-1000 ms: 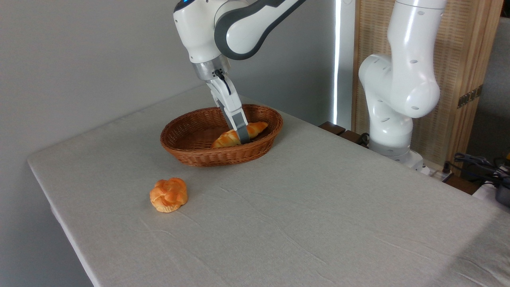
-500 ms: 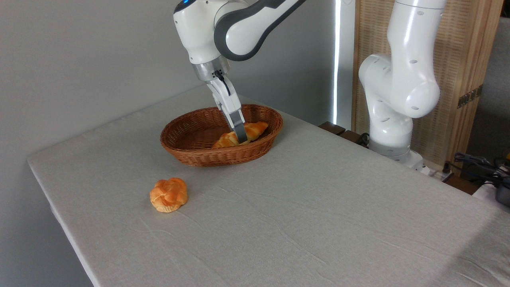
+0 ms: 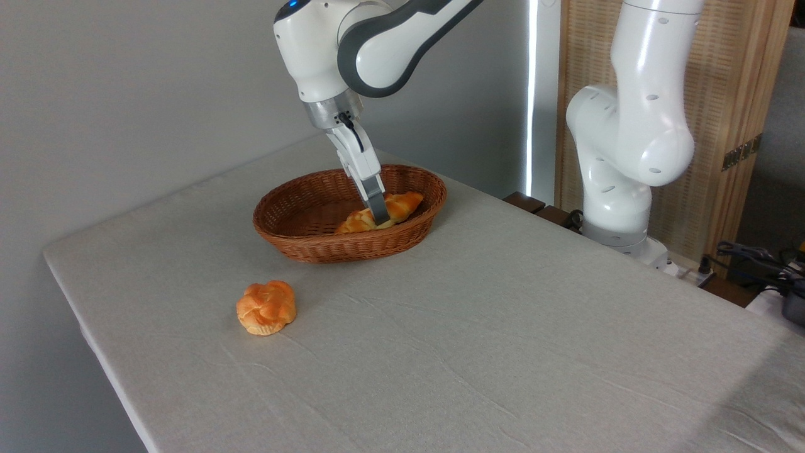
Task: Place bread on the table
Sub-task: 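Lift the braided roll out of the basket and carry it beside the bun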
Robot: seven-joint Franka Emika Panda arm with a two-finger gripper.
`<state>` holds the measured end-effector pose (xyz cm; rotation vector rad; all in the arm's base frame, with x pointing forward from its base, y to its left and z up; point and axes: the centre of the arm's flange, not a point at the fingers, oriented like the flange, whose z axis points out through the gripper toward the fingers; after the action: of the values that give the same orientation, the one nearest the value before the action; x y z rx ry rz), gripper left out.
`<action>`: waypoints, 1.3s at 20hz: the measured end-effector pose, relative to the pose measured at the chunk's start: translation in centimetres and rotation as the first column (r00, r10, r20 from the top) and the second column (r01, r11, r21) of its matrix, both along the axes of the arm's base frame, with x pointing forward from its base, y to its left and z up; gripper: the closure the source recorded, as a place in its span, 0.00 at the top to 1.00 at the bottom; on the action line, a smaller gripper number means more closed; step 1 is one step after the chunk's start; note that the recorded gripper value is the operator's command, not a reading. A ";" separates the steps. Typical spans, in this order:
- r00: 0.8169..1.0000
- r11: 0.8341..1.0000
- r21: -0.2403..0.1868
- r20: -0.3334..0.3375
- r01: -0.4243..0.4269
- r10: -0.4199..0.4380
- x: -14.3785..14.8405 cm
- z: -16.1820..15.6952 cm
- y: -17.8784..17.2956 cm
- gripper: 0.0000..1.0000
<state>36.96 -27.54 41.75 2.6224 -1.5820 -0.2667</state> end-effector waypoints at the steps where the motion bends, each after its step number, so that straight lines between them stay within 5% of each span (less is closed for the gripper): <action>1: 1.000 1.000 0.000 0.000 0.000 0.000 0.0 0.0 0.0 0.20; 14: 1.000 1.000 -0.006 0.009 0.002 -0.002 0.1 0.4 -0.2 0.13; 26: 0.997 0.997 -0.076 0.082 0.003 0.003 1.7 5.1 -1.8 0.11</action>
<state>38.68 -29.29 46.81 2.6075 -1.5824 -0.0982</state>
